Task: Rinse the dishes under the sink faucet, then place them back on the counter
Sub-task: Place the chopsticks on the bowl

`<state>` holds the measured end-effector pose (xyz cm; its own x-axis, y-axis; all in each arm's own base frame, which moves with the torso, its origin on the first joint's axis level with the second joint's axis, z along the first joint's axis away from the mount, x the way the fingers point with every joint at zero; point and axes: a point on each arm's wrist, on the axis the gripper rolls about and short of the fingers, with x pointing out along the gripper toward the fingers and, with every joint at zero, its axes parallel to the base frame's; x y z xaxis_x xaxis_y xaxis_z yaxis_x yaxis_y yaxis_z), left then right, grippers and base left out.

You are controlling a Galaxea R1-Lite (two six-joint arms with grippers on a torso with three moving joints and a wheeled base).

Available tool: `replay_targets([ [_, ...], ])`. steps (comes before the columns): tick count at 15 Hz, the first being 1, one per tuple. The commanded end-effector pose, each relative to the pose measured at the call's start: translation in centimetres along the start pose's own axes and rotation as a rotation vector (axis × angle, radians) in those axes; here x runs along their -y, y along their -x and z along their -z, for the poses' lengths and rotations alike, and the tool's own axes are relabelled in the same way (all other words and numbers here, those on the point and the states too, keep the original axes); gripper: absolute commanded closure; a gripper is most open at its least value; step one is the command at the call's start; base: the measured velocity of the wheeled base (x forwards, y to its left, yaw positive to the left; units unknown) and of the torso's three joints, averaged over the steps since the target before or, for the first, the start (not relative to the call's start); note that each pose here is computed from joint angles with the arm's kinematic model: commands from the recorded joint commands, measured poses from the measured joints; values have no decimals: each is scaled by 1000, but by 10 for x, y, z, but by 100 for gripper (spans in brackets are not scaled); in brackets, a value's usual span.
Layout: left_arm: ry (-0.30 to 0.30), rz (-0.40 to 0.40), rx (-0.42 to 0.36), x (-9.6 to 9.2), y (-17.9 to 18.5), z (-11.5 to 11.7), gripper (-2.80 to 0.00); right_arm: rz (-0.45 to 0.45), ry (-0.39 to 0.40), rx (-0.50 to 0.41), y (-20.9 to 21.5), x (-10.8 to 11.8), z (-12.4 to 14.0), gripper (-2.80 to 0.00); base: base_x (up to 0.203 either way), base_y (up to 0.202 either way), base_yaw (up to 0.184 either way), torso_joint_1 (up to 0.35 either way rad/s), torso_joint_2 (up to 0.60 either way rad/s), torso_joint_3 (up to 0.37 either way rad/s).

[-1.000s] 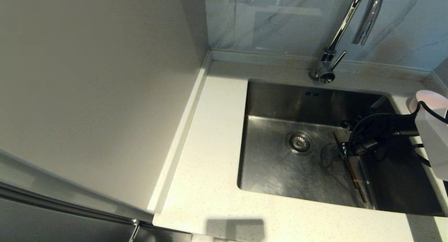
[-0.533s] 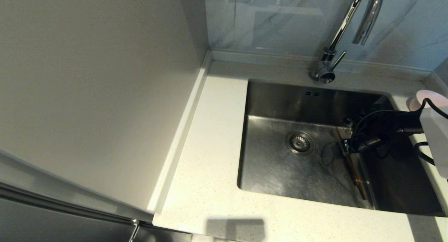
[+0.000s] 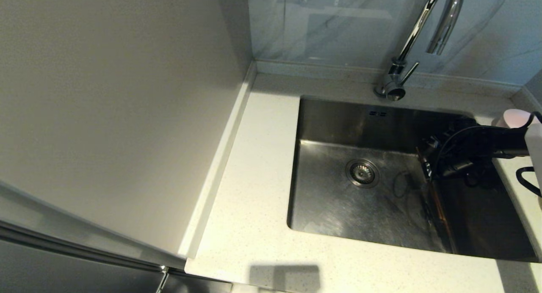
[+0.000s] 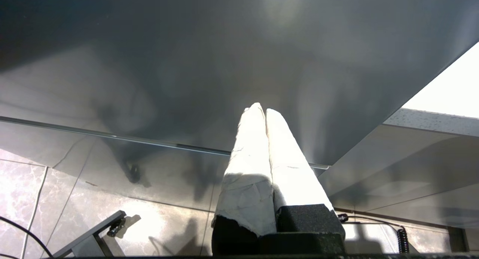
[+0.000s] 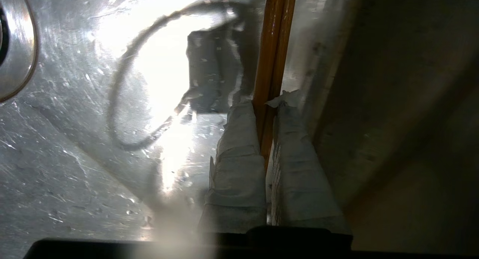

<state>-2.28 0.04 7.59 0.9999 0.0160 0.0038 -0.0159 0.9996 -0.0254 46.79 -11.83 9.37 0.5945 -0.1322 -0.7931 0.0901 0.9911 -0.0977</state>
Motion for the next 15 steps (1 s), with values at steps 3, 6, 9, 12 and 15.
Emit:
replay_targets([
  [3,1,-1,4,0,0,0,0,17,-22,9,9,14,0,0,0,0,0,0,0,0],
  [6,1,-1,4,0,0,0,0,23,-30,15,14,18,0,0,0,0,0,0,0,0],
  [9,1,-1,4,0,0,0,0,24,-31,28,22,18,-3,0,0,0,0,0,0,0],
  [12,1,-1,4,0,0,0,0,21,-28,40,34,17,-4,0,0,0,0,0,0,0],
  [15,1,-1,4,0,0,0,0,29,-25,102,81,13,-12,0,0,0,0,0,0,0],
])
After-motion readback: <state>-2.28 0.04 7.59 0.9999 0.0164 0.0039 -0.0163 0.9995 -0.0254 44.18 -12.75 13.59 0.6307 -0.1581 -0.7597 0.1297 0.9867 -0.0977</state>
